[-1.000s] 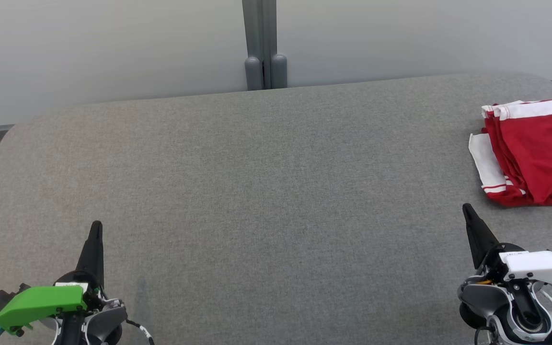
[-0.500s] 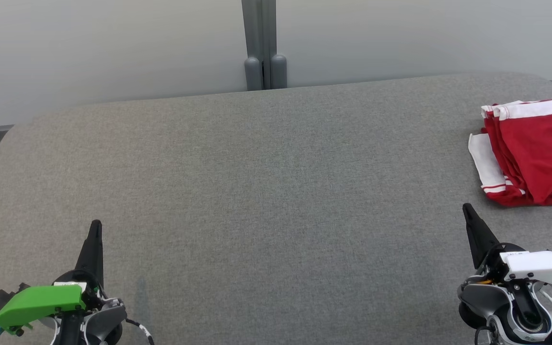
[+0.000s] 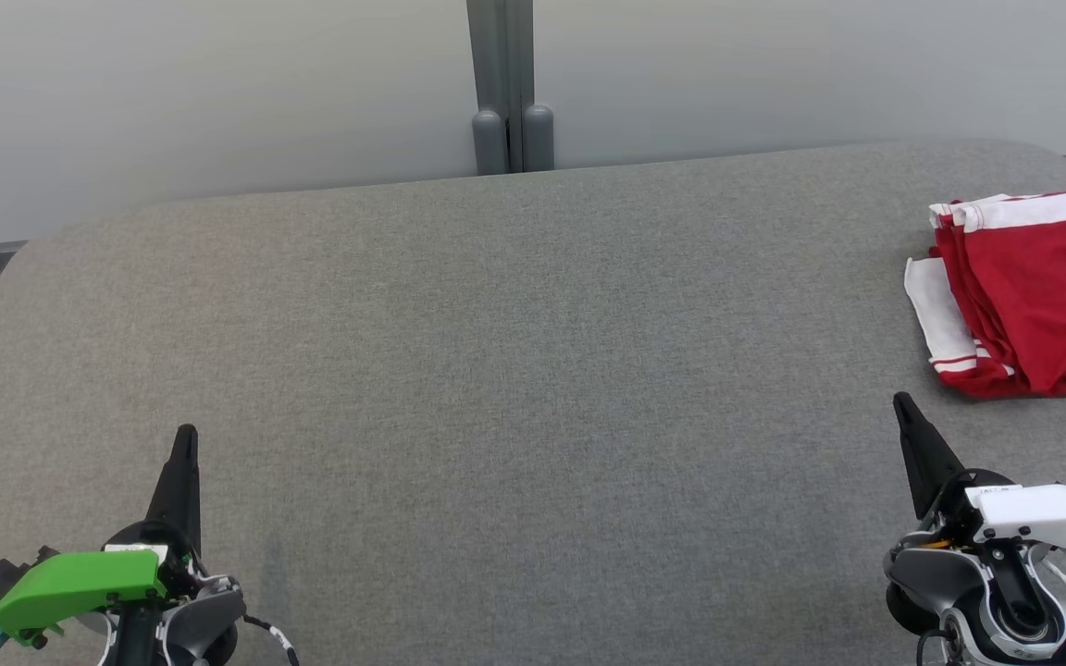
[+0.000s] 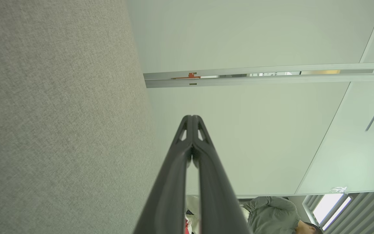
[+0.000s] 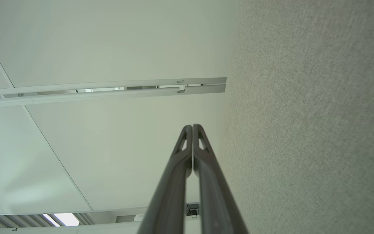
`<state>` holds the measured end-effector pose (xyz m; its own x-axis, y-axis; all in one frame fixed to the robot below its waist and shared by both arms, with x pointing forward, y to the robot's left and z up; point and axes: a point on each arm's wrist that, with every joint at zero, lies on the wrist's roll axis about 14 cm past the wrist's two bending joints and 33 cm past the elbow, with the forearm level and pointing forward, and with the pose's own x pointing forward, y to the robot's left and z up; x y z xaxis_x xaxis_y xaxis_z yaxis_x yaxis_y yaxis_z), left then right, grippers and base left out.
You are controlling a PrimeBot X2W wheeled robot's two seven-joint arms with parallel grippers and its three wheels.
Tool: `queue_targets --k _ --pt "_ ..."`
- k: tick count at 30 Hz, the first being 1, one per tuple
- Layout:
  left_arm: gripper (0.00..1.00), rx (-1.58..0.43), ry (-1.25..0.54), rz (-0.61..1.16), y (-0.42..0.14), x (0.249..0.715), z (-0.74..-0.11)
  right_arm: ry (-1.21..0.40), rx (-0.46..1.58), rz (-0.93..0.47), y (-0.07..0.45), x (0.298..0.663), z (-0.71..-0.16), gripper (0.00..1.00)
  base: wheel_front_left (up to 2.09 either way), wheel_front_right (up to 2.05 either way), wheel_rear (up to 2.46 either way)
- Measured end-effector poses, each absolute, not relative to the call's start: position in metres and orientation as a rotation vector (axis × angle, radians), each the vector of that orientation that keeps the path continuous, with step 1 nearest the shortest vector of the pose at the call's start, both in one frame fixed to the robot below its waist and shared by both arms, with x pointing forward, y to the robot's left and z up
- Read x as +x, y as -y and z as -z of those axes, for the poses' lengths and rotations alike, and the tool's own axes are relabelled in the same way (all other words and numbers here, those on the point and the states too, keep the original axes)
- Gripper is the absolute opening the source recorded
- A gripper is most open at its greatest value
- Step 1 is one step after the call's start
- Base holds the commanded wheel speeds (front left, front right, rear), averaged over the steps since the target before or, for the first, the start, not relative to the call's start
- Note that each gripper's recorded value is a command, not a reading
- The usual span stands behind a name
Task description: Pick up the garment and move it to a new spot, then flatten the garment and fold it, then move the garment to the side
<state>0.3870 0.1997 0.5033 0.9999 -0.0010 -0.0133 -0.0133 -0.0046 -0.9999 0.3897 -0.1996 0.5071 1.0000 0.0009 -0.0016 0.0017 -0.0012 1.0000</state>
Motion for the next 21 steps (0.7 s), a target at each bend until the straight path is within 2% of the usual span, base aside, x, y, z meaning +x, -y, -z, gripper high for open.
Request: queue_targets --k 21 --pt "0.00 -1.577 -0.012 -0.009 -0.1993 0.3870 -0.5033 -0.002 1.572 0.001 0.1996 0.3897 -0.5072 0.00 0.00 0.00 0.00"
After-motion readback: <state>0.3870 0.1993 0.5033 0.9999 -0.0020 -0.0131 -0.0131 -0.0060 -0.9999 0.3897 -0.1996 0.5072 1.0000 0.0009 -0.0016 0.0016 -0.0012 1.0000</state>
